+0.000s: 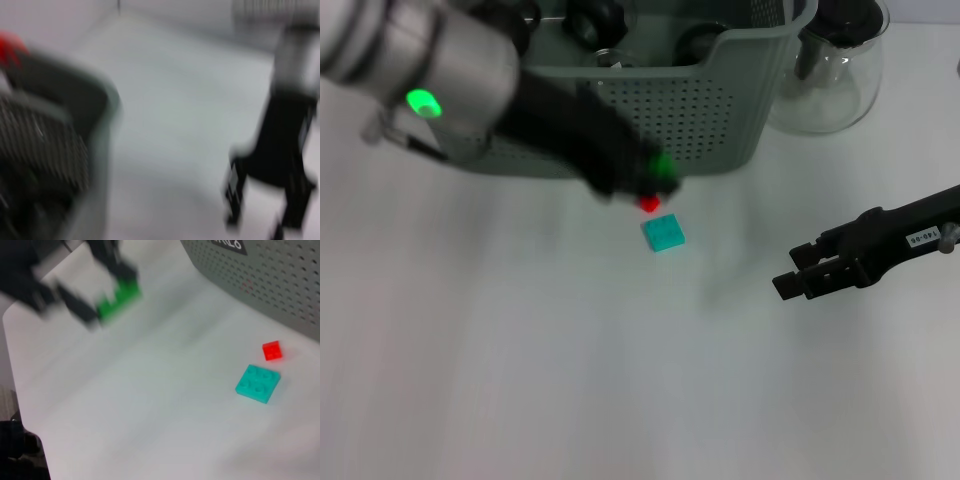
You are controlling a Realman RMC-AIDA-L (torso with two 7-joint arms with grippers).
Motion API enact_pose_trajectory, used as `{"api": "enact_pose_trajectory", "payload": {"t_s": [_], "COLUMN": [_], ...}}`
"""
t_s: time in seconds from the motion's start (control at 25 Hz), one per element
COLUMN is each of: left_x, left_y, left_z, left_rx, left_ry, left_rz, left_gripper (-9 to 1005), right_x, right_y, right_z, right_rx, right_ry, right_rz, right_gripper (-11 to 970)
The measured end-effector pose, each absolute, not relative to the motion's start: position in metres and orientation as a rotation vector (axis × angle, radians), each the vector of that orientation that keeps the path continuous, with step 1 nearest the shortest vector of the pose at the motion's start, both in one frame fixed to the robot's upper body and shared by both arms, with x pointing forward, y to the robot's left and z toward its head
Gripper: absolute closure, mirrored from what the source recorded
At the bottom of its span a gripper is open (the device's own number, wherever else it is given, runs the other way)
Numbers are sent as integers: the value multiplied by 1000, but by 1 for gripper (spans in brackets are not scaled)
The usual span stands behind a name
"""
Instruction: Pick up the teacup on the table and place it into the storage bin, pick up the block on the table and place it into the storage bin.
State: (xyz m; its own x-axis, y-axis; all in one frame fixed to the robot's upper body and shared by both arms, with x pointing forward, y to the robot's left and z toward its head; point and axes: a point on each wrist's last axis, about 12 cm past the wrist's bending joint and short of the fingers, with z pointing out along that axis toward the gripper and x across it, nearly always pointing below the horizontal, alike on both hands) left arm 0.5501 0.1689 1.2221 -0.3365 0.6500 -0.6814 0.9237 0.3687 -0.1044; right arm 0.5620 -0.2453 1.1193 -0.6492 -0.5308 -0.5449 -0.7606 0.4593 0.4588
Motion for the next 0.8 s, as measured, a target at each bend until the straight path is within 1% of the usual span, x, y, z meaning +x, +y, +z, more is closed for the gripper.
{"api": "enact_pose_trajectory", "payload": {"t_s": [0.12,0.2,0.32,0.36,0.4,0.56,0.64,0.8], "left_x": [561,573,596,615,615,649,657,662], "left_y": [184,192,194,195,195,198,198,197], "left_z": [1247,1260,1267,1263,1263,1245,1239,1232], "left_rx": [1216,1139,1052,984,984,837,795,774], "left_ry": [1988,1945,1944,1979,1979,2078,2093,2104], "left_rz": [-729,-717,-674,-650,-650,-611,-585,-539], "left_gripper": [579,576,573,572,571,566,564,560], "right_x": [561,561,561,561,562,563,564,565], "right_y": [-246,-246,-246,-245,-245,-244,-244,-243], "right_z": [1119,1119,1119,1119,1119,1121,1121,1122], "right_rx": [-1093,-1087,-1078,-1074,-1070,-1064,-1063,-1065], "right_ry": [2393,2397,2403,2405,2408,2419,2424,2423], "right_rz": [999,1002,1006,1008,1009,1007,1004,1003], "right_gripper": [303,303,304,304,304,304,304,304]}}
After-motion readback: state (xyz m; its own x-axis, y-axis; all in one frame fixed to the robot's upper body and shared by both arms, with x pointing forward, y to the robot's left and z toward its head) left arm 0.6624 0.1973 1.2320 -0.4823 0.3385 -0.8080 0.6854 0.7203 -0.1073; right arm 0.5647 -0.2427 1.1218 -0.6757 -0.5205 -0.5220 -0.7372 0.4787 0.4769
